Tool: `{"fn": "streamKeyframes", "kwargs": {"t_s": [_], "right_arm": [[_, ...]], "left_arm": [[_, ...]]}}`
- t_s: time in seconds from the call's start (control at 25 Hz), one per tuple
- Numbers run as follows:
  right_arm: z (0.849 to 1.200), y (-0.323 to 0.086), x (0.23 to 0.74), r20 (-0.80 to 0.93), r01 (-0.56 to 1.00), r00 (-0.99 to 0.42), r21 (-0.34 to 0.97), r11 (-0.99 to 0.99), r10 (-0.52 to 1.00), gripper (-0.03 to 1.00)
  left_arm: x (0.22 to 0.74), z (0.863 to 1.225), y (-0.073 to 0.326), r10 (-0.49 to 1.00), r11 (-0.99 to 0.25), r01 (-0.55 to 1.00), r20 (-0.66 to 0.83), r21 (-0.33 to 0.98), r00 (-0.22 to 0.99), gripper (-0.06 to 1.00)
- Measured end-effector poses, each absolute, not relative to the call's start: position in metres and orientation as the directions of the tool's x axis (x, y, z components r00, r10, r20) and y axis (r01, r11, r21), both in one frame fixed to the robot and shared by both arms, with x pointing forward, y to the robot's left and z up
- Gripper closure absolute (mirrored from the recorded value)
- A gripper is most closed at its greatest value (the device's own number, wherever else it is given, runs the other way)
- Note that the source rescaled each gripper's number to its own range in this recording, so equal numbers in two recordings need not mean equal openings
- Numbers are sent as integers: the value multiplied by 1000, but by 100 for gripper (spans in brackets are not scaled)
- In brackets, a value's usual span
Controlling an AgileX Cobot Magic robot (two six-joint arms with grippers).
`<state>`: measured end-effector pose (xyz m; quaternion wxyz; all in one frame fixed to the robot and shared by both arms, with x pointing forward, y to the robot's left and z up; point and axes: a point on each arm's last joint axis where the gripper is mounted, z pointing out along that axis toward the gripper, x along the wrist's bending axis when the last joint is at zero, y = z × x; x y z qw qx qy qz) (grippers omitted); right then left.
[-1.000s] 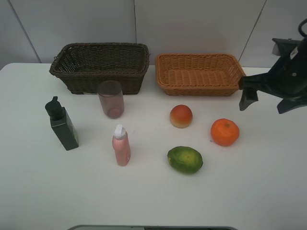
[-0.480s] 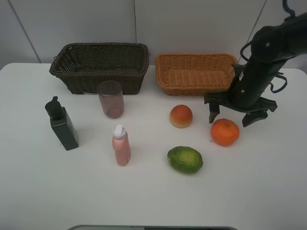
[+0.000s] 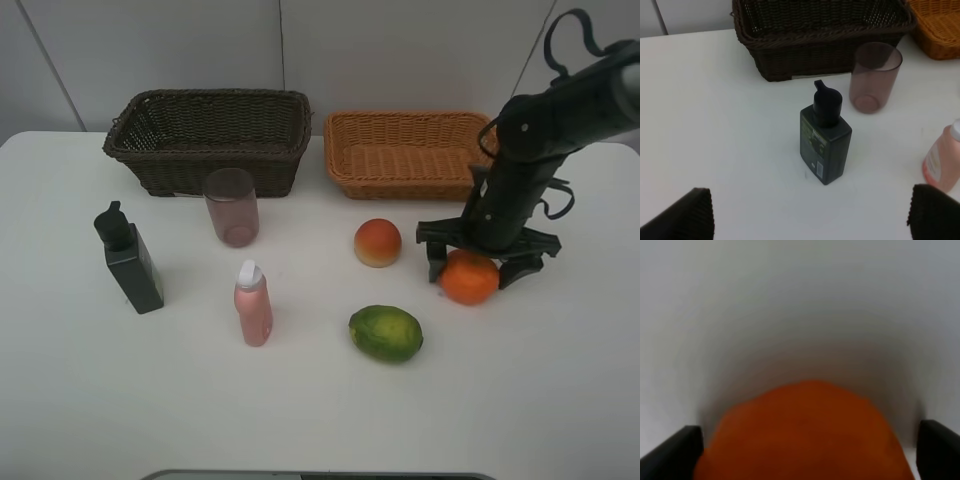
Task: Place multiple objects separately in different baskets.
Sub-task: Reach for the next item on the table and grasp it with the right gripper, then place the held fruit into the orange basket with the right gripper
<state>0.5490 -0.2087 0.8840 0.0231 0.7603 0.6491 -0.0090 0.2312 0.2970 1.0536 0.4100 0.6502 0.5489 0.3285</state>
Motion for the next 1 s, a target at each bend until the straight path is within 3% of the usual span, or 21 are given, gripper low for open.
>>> {"fn": "streamKeyframes", "kwargs": {"t_s": [0.28, 0.36, 0.4, 0.44, 1.0], "right_arm": [[878, -207, 550, -40, 986, 168, 8, -168, 985, 29], [878, -207, 550, -36, 985, 172, 9, -172, 984, 43], [878, -207, 550, -31, 985, 175, 12, -175, 984, 59], [878, -207, 550, -29, 984, 177, 12, -176, 984, 67], [878, -206, 550, -27, 984, 178, 14, -178, 984, 67]], "left_arm": [[231, 1054, 297, 983, -61, 444, -23, 894, 182, -6], [231, 1054, 297, 983, -61, 444, -23, 894, 182, -6], [231, 1054, 297, 983, -61, 444, -23, 894, 182, -6], [231, 1054, 297, 983, -61, 444, -23, 894, 182, -6], [231, 1054, 297, 983, -61, 444, -23, 894, 182, -6]]}}
